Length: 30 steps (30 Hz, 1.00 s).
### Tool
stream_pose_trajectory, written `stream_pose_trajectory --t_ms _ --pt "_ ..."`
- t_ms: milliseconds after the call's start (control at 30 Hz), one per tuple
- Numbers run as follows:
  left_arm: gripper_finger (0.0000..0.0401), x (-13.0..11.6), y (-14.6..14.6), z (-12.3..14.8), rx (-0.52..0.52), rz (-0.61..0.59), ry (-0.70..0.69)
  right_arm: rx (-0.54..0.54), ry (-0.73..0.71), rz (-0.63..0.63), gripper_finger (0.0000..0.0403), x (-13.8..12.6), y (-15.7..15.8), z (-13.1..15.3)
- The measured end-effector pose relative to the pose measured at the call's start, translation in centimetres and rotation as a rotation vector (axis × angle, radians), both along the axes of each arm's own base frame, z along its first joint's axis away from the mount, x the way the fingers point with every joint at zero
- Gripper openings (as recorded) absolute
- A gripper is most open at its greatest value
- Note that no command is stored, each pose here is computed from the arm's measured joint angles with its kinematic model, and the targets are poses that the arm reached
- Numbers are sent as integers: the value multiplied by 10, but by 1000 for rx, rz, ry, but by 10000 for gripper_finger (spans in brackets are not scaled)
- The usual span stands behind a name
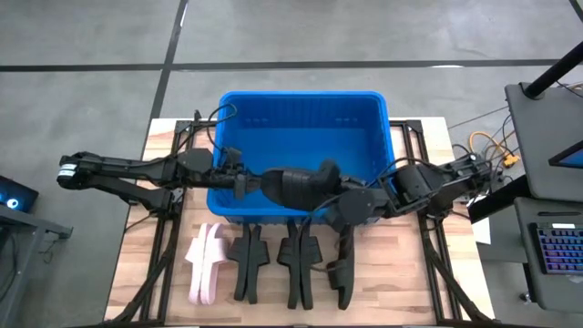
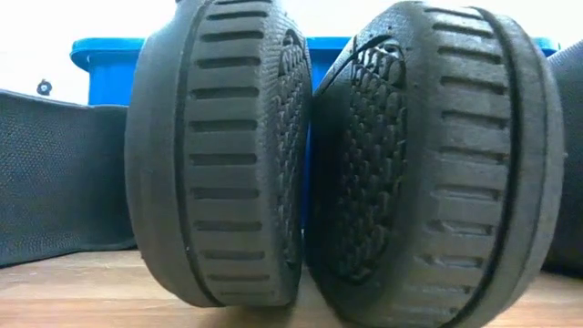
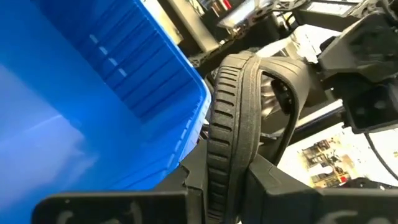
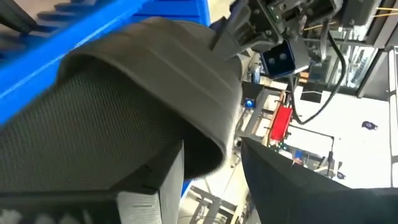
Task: Pick and place slides into bin
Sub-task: Put the black slide into the bin
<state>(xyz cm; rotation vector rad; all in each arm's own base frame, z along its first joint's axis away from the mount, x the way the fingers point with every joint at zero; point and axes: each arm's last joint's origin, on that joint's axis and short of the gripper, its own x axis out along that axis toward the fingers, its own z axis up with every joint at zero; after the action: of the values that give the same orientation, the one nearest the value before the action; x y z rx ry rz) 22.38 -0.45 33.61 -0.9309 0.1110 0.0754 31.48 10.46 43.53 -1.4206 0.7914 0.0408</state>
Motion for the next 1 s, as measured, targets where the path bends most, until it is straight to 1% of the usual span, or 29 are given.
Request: stream_pose_trajectory --t_ms 267,467,633,767,833,900,1000 --pt "27 1 -1 -1 -5 -37 5 8 -17 0 141 11 4 -5" --pt "27 1 -2 -1 -7 -55 5 55 -63 37 135 17 8 -4" --pt "27 0 -2 0 -7 -60 3 89 -52 79 131 19 10 -5" --pt "27 0 -2 0 -8 -68 2 93 -37 89 125 20 11 -9" --pt "27 0 -2 0 -8 -67 2 93 -35 88 115 20 11 -10" --pt "27 0 -2 0 -8 -67 2 92 -40 85 96 20 10 -10" --pt "35 1 -2 0 -8 -67 -1 106 -53 71 46 20 10 -10"
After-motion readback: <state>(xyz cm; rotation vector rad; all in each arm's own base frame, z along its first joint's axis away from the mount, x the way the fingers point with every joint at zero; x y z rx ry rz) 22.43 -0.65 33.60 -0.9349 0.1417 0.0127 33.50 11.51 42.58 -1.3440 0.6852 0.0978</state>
